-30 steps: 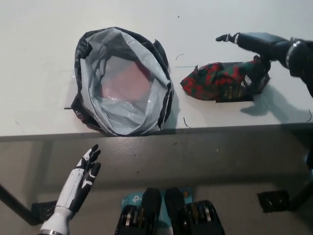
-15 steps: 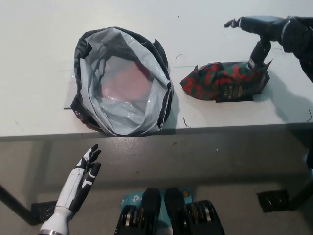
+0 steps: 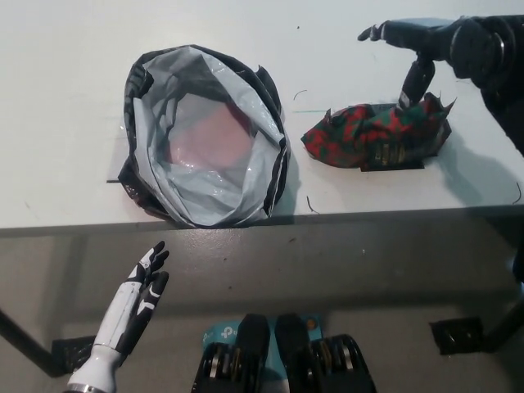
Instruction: The robot uses its right hand to pick up a bag of coffee beans and puts it in the black plastic bag, then the robot grabs the top of the bag and lifts it.
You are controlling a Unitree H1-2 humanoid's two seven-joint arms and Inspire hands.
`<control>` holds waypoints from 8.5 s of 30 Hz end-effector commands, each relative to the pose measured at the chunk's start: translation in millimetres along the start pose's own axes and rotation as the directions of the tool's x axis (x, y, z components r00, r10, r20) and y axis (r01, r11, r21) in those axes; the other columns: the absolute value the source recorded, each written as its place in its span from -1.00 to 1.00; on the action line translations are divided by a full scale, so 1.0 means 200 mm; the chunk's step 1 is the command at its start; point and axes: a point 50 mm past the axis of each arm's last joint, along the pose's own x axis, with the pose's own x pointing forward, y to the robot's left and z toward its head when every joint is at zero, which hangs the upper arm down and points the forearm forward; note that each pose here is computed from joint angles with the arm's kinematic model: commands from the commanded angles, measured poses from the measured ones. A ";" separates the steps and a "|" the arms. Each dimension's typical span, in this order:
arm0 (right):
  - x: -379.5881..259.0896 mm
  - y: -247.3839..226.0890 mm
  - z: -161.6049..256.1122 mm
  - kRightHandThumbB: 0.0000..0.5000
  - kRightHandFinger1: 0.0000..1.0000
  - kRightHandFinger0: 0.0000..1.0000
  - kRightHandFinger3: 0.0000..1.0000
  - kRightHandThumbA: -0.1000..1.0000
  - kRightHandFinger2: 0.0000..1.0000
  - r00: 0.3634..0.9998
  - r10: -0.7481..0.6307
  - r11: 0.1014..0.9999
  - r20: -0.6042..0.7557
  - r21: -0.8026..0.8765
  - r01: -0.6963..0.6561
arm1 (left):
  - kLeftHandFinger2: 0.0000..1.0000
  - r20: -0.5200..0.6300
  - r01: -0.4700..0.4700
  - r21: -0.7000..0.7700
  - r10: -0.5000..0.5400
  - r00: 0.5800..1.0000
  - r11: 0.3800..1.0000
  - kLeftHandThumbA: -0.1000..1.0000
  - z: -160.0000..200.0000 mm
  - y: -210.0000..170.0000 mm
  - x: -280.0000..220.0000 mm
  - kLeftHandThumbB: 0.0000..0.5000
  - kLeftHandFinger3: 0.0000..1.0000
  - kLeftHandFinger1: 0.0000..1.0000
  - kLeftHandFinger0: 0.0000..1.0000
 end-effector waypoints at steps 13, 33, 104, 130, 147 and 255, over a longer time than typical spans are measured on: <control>0.10 0.03 0.10 1.00 1.00 1.00 1.00 1.00 1.00 0.997 0.067 0.996 -0.026 -0.057 -0.068 | 1.00 0.075 0.002 0.022 -0.003 0.997 1.000 1.00 0.06 0.03 0.02 -0.16 1.00 1.00 1.00; 0.25 0.16 -0.03 1.00 1.00 1.00 1.00 1.00 1.00 0.983 0.117 0.991 -0.141 -0.049 -0.125 | 1.00 0.086 -0.002 0.021 0.000 0.996 1.000 1.00 0.07 0.04 0.04 -0.15 1.00 1.00 1.00; 0.36 0.85 -0.18 -0.60 -0.62 -1.00 0.98 -1.00 0.34 0.945 -0.313 -0.817 0.096 0.479 -0.319 | 1.00 0.098 -0.004 0.014 0.003 0.995 1.000 0.89 0.11 0.06 0.11 -0.40 1.00 1.00 1.00; 0.17 0.04 0.09 -0.46 -0.49 -1.00 1.00 -1.00 0.42 0.790 -0.597 -0.607 0.140 0.565 -0.559 | 1.00 0.101 0.010 0.016 -0.011 0.995 1.000 0.85 0.11 0.05 0.12 -0.49 1.00 1.00 1.00; 0.20 -0.17 0.35 -0.51 -0.66 -1.00 0.87 -1.00 0.32 0.839 -0.487 -0.506 0.243 0.704 -0.498 | 1.00 0.108 0.018 0.022 -0.021 0.994 1.000 0.84 0.12 0.05 0.13 -0.51 1.00 1.00 0.98; 0.00 -0.14 0.84 0.72 1.00 1.00 1.00 0.65 1.00 0.646 -0.599 0.634 0.473 0.773 0.022 | 1.00 0.179 0.065 0.082 -0.079 0.981 0.995 0.82 0.20 0.07 0.25 -0.51 1.00 1.00 0.84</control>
